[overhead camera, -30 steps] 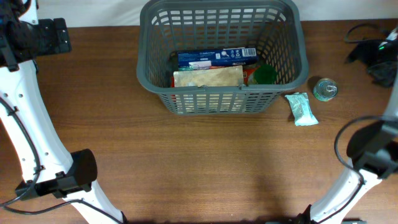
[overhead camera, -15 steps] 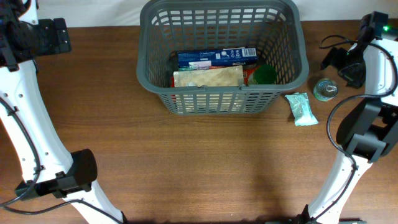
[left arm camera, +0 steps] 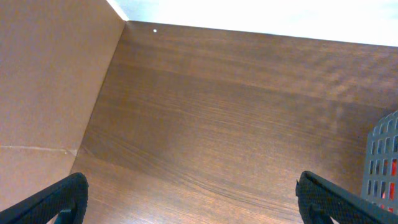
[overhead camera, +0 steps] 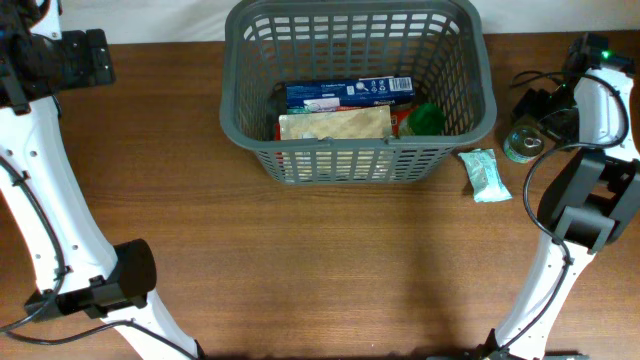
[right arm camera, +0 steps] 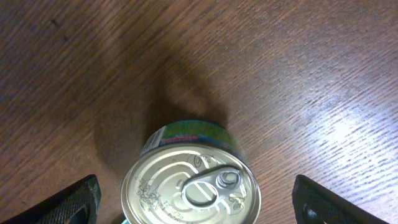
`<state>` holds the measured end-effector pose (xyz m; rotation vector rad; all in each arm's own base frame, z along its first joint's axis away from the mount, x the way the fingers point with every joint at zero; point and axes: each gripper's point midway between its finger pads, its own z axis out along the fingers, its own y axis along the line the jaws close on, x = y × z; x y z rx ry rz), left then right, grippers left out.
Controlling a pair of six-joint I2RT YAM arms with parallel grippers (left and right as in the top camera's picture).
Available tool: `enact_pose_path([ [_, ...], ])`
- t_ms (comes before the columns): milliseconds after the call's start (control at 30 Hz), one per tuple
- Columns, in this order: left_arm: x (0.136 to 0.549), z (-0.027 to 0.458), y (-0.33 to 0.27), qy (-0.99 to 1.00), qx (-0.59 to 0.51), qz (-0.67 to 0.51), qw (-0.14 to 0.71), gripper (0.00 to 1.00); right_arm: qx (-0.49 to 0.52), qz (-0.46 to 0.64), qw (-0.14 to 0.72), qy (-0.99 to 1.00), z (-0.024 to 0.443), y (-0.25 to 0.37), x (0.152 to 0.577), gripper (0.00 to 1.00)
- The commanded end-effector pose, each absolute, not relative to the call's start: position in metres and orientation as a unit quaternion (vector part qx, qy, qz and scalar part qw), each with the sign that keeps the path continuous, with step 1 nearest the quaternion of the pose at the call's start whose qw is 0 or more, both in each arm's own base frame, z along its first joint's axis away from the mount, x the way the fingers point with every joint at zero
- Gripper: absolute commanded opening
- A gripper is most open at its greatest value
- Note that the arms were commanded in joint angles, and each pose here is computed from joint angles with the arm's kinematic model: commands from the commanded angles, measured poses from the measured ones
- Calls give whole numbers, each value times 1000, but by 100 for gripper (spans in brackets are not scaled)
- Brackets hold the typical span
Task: Pack container
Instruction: 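Grasp the tuna can with the right gripper and lift it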
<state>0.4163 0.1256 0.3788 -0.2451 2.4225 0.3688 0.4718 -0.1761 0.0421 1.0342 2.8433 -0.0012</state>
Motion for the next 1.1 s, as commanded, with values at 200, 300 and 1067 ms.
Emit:
enact_pose_path([
  [200, 417, 376, 126, 929, -99, 135, 330, 99, 341, -6, 45, 939, 27, -172, 470, 97],
  [300, 417, 376, 126, 929, -99, 135, 330, 99, 336, -6, 41, 941, 21, -166, 469, 97],
  [1067, 417, 376, 126, 929, -99, 135, 330, 99, 333, -6, 22, 943, -13, -159, 458, 97],
])
